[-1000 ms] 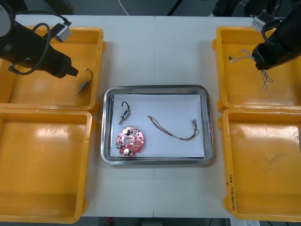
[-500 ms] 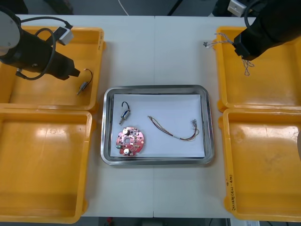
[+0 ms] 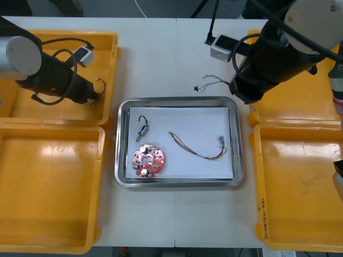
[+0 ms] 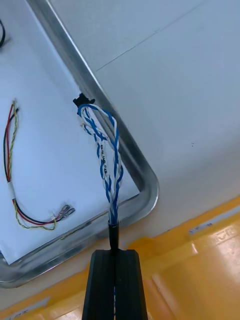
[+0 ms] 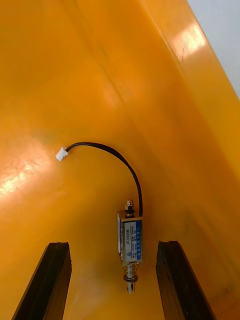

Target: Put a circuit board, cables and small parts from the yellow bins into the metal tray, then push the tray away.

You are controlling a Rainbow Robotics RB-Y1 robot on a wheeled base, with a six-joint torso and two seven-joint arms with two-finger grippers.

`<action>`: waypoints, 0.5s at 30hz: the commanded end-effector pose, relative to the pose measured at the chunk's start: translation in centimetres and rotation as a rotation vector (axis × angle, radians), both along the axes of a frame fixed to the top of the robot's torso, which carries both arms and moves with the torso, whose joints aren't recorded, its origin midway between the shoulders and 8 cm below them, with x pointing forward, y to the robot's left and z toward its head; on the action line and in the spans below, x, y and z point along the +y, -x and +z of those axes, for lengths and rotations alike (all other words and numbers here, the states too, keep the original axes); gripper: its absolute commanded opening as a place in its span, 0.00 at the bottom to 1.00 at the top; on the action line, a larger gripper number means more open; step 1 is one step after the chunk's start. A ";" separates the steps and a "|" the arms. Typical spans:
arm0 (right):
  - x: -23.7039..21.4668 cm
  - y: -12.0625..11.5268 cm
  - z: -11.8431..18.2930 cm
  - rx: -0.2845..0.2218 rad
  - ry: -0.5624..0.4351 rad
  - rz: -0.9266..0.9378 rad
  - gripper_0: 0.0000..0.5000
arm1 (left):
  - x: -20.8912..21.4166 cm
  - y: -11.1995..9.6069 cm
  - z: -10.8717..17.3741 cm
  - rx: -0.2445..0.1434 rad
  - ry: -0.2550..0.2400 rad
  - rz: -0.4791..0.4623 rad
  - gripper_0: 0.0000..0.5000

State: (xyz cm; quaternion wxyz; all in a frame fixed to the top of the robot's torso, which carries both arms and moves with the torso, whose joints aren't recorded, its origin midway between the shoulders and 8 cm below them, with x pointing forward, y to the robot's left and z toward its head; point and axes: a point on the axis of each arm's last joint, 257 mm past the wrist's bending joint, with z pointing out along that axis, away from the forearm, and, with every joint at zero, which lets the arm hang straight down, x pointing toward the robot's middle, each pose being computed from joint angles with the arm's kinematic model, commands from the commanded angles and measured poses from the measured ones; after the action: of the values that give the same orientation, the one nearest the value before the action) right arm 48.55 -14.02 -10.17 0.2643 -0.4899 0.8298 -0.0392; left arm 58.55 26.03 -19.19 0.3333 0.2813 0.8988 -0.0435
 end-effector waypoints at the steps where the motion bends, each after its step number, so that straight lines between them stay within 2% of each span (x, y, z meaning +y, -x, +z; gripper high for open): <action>1: 3.1 1.2 -1.5 -0.003 0.038 0.073 0.00 | -0.8 0.3 -1.5 -0.040 -0.100 -0.132 1.00; 4: 4.0 1.4 -2.3 -0.010 0.067 0.095 0.00 | -1.1 0.3 -2.1 -0.042 -0.108 -0.136 1.00; 9: 5.9 0.9 -4.2 -0.062 0.110 0.149 0.00 | -1.3 -0.1 -3.0 -0.049 -0.107 -0.133 1.00; 15: 7.5 1.0 -6.2 -0.101 0.161 0.216 0.00 | -1.4 -0.2 -3.5 -0.052 -0.115 -0.136 1.00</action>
State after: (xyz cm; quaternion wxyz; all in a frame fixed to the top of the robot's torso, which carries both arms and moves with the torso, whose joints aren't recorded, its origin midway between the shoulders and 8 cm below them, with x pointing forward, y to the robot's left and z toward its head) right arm 48.41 -8.48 -15.46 0.2637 -0.5494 0.7880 -0.0879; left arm 59.04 25.12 -21.70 0.3393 0.2926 0.8934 -0.0315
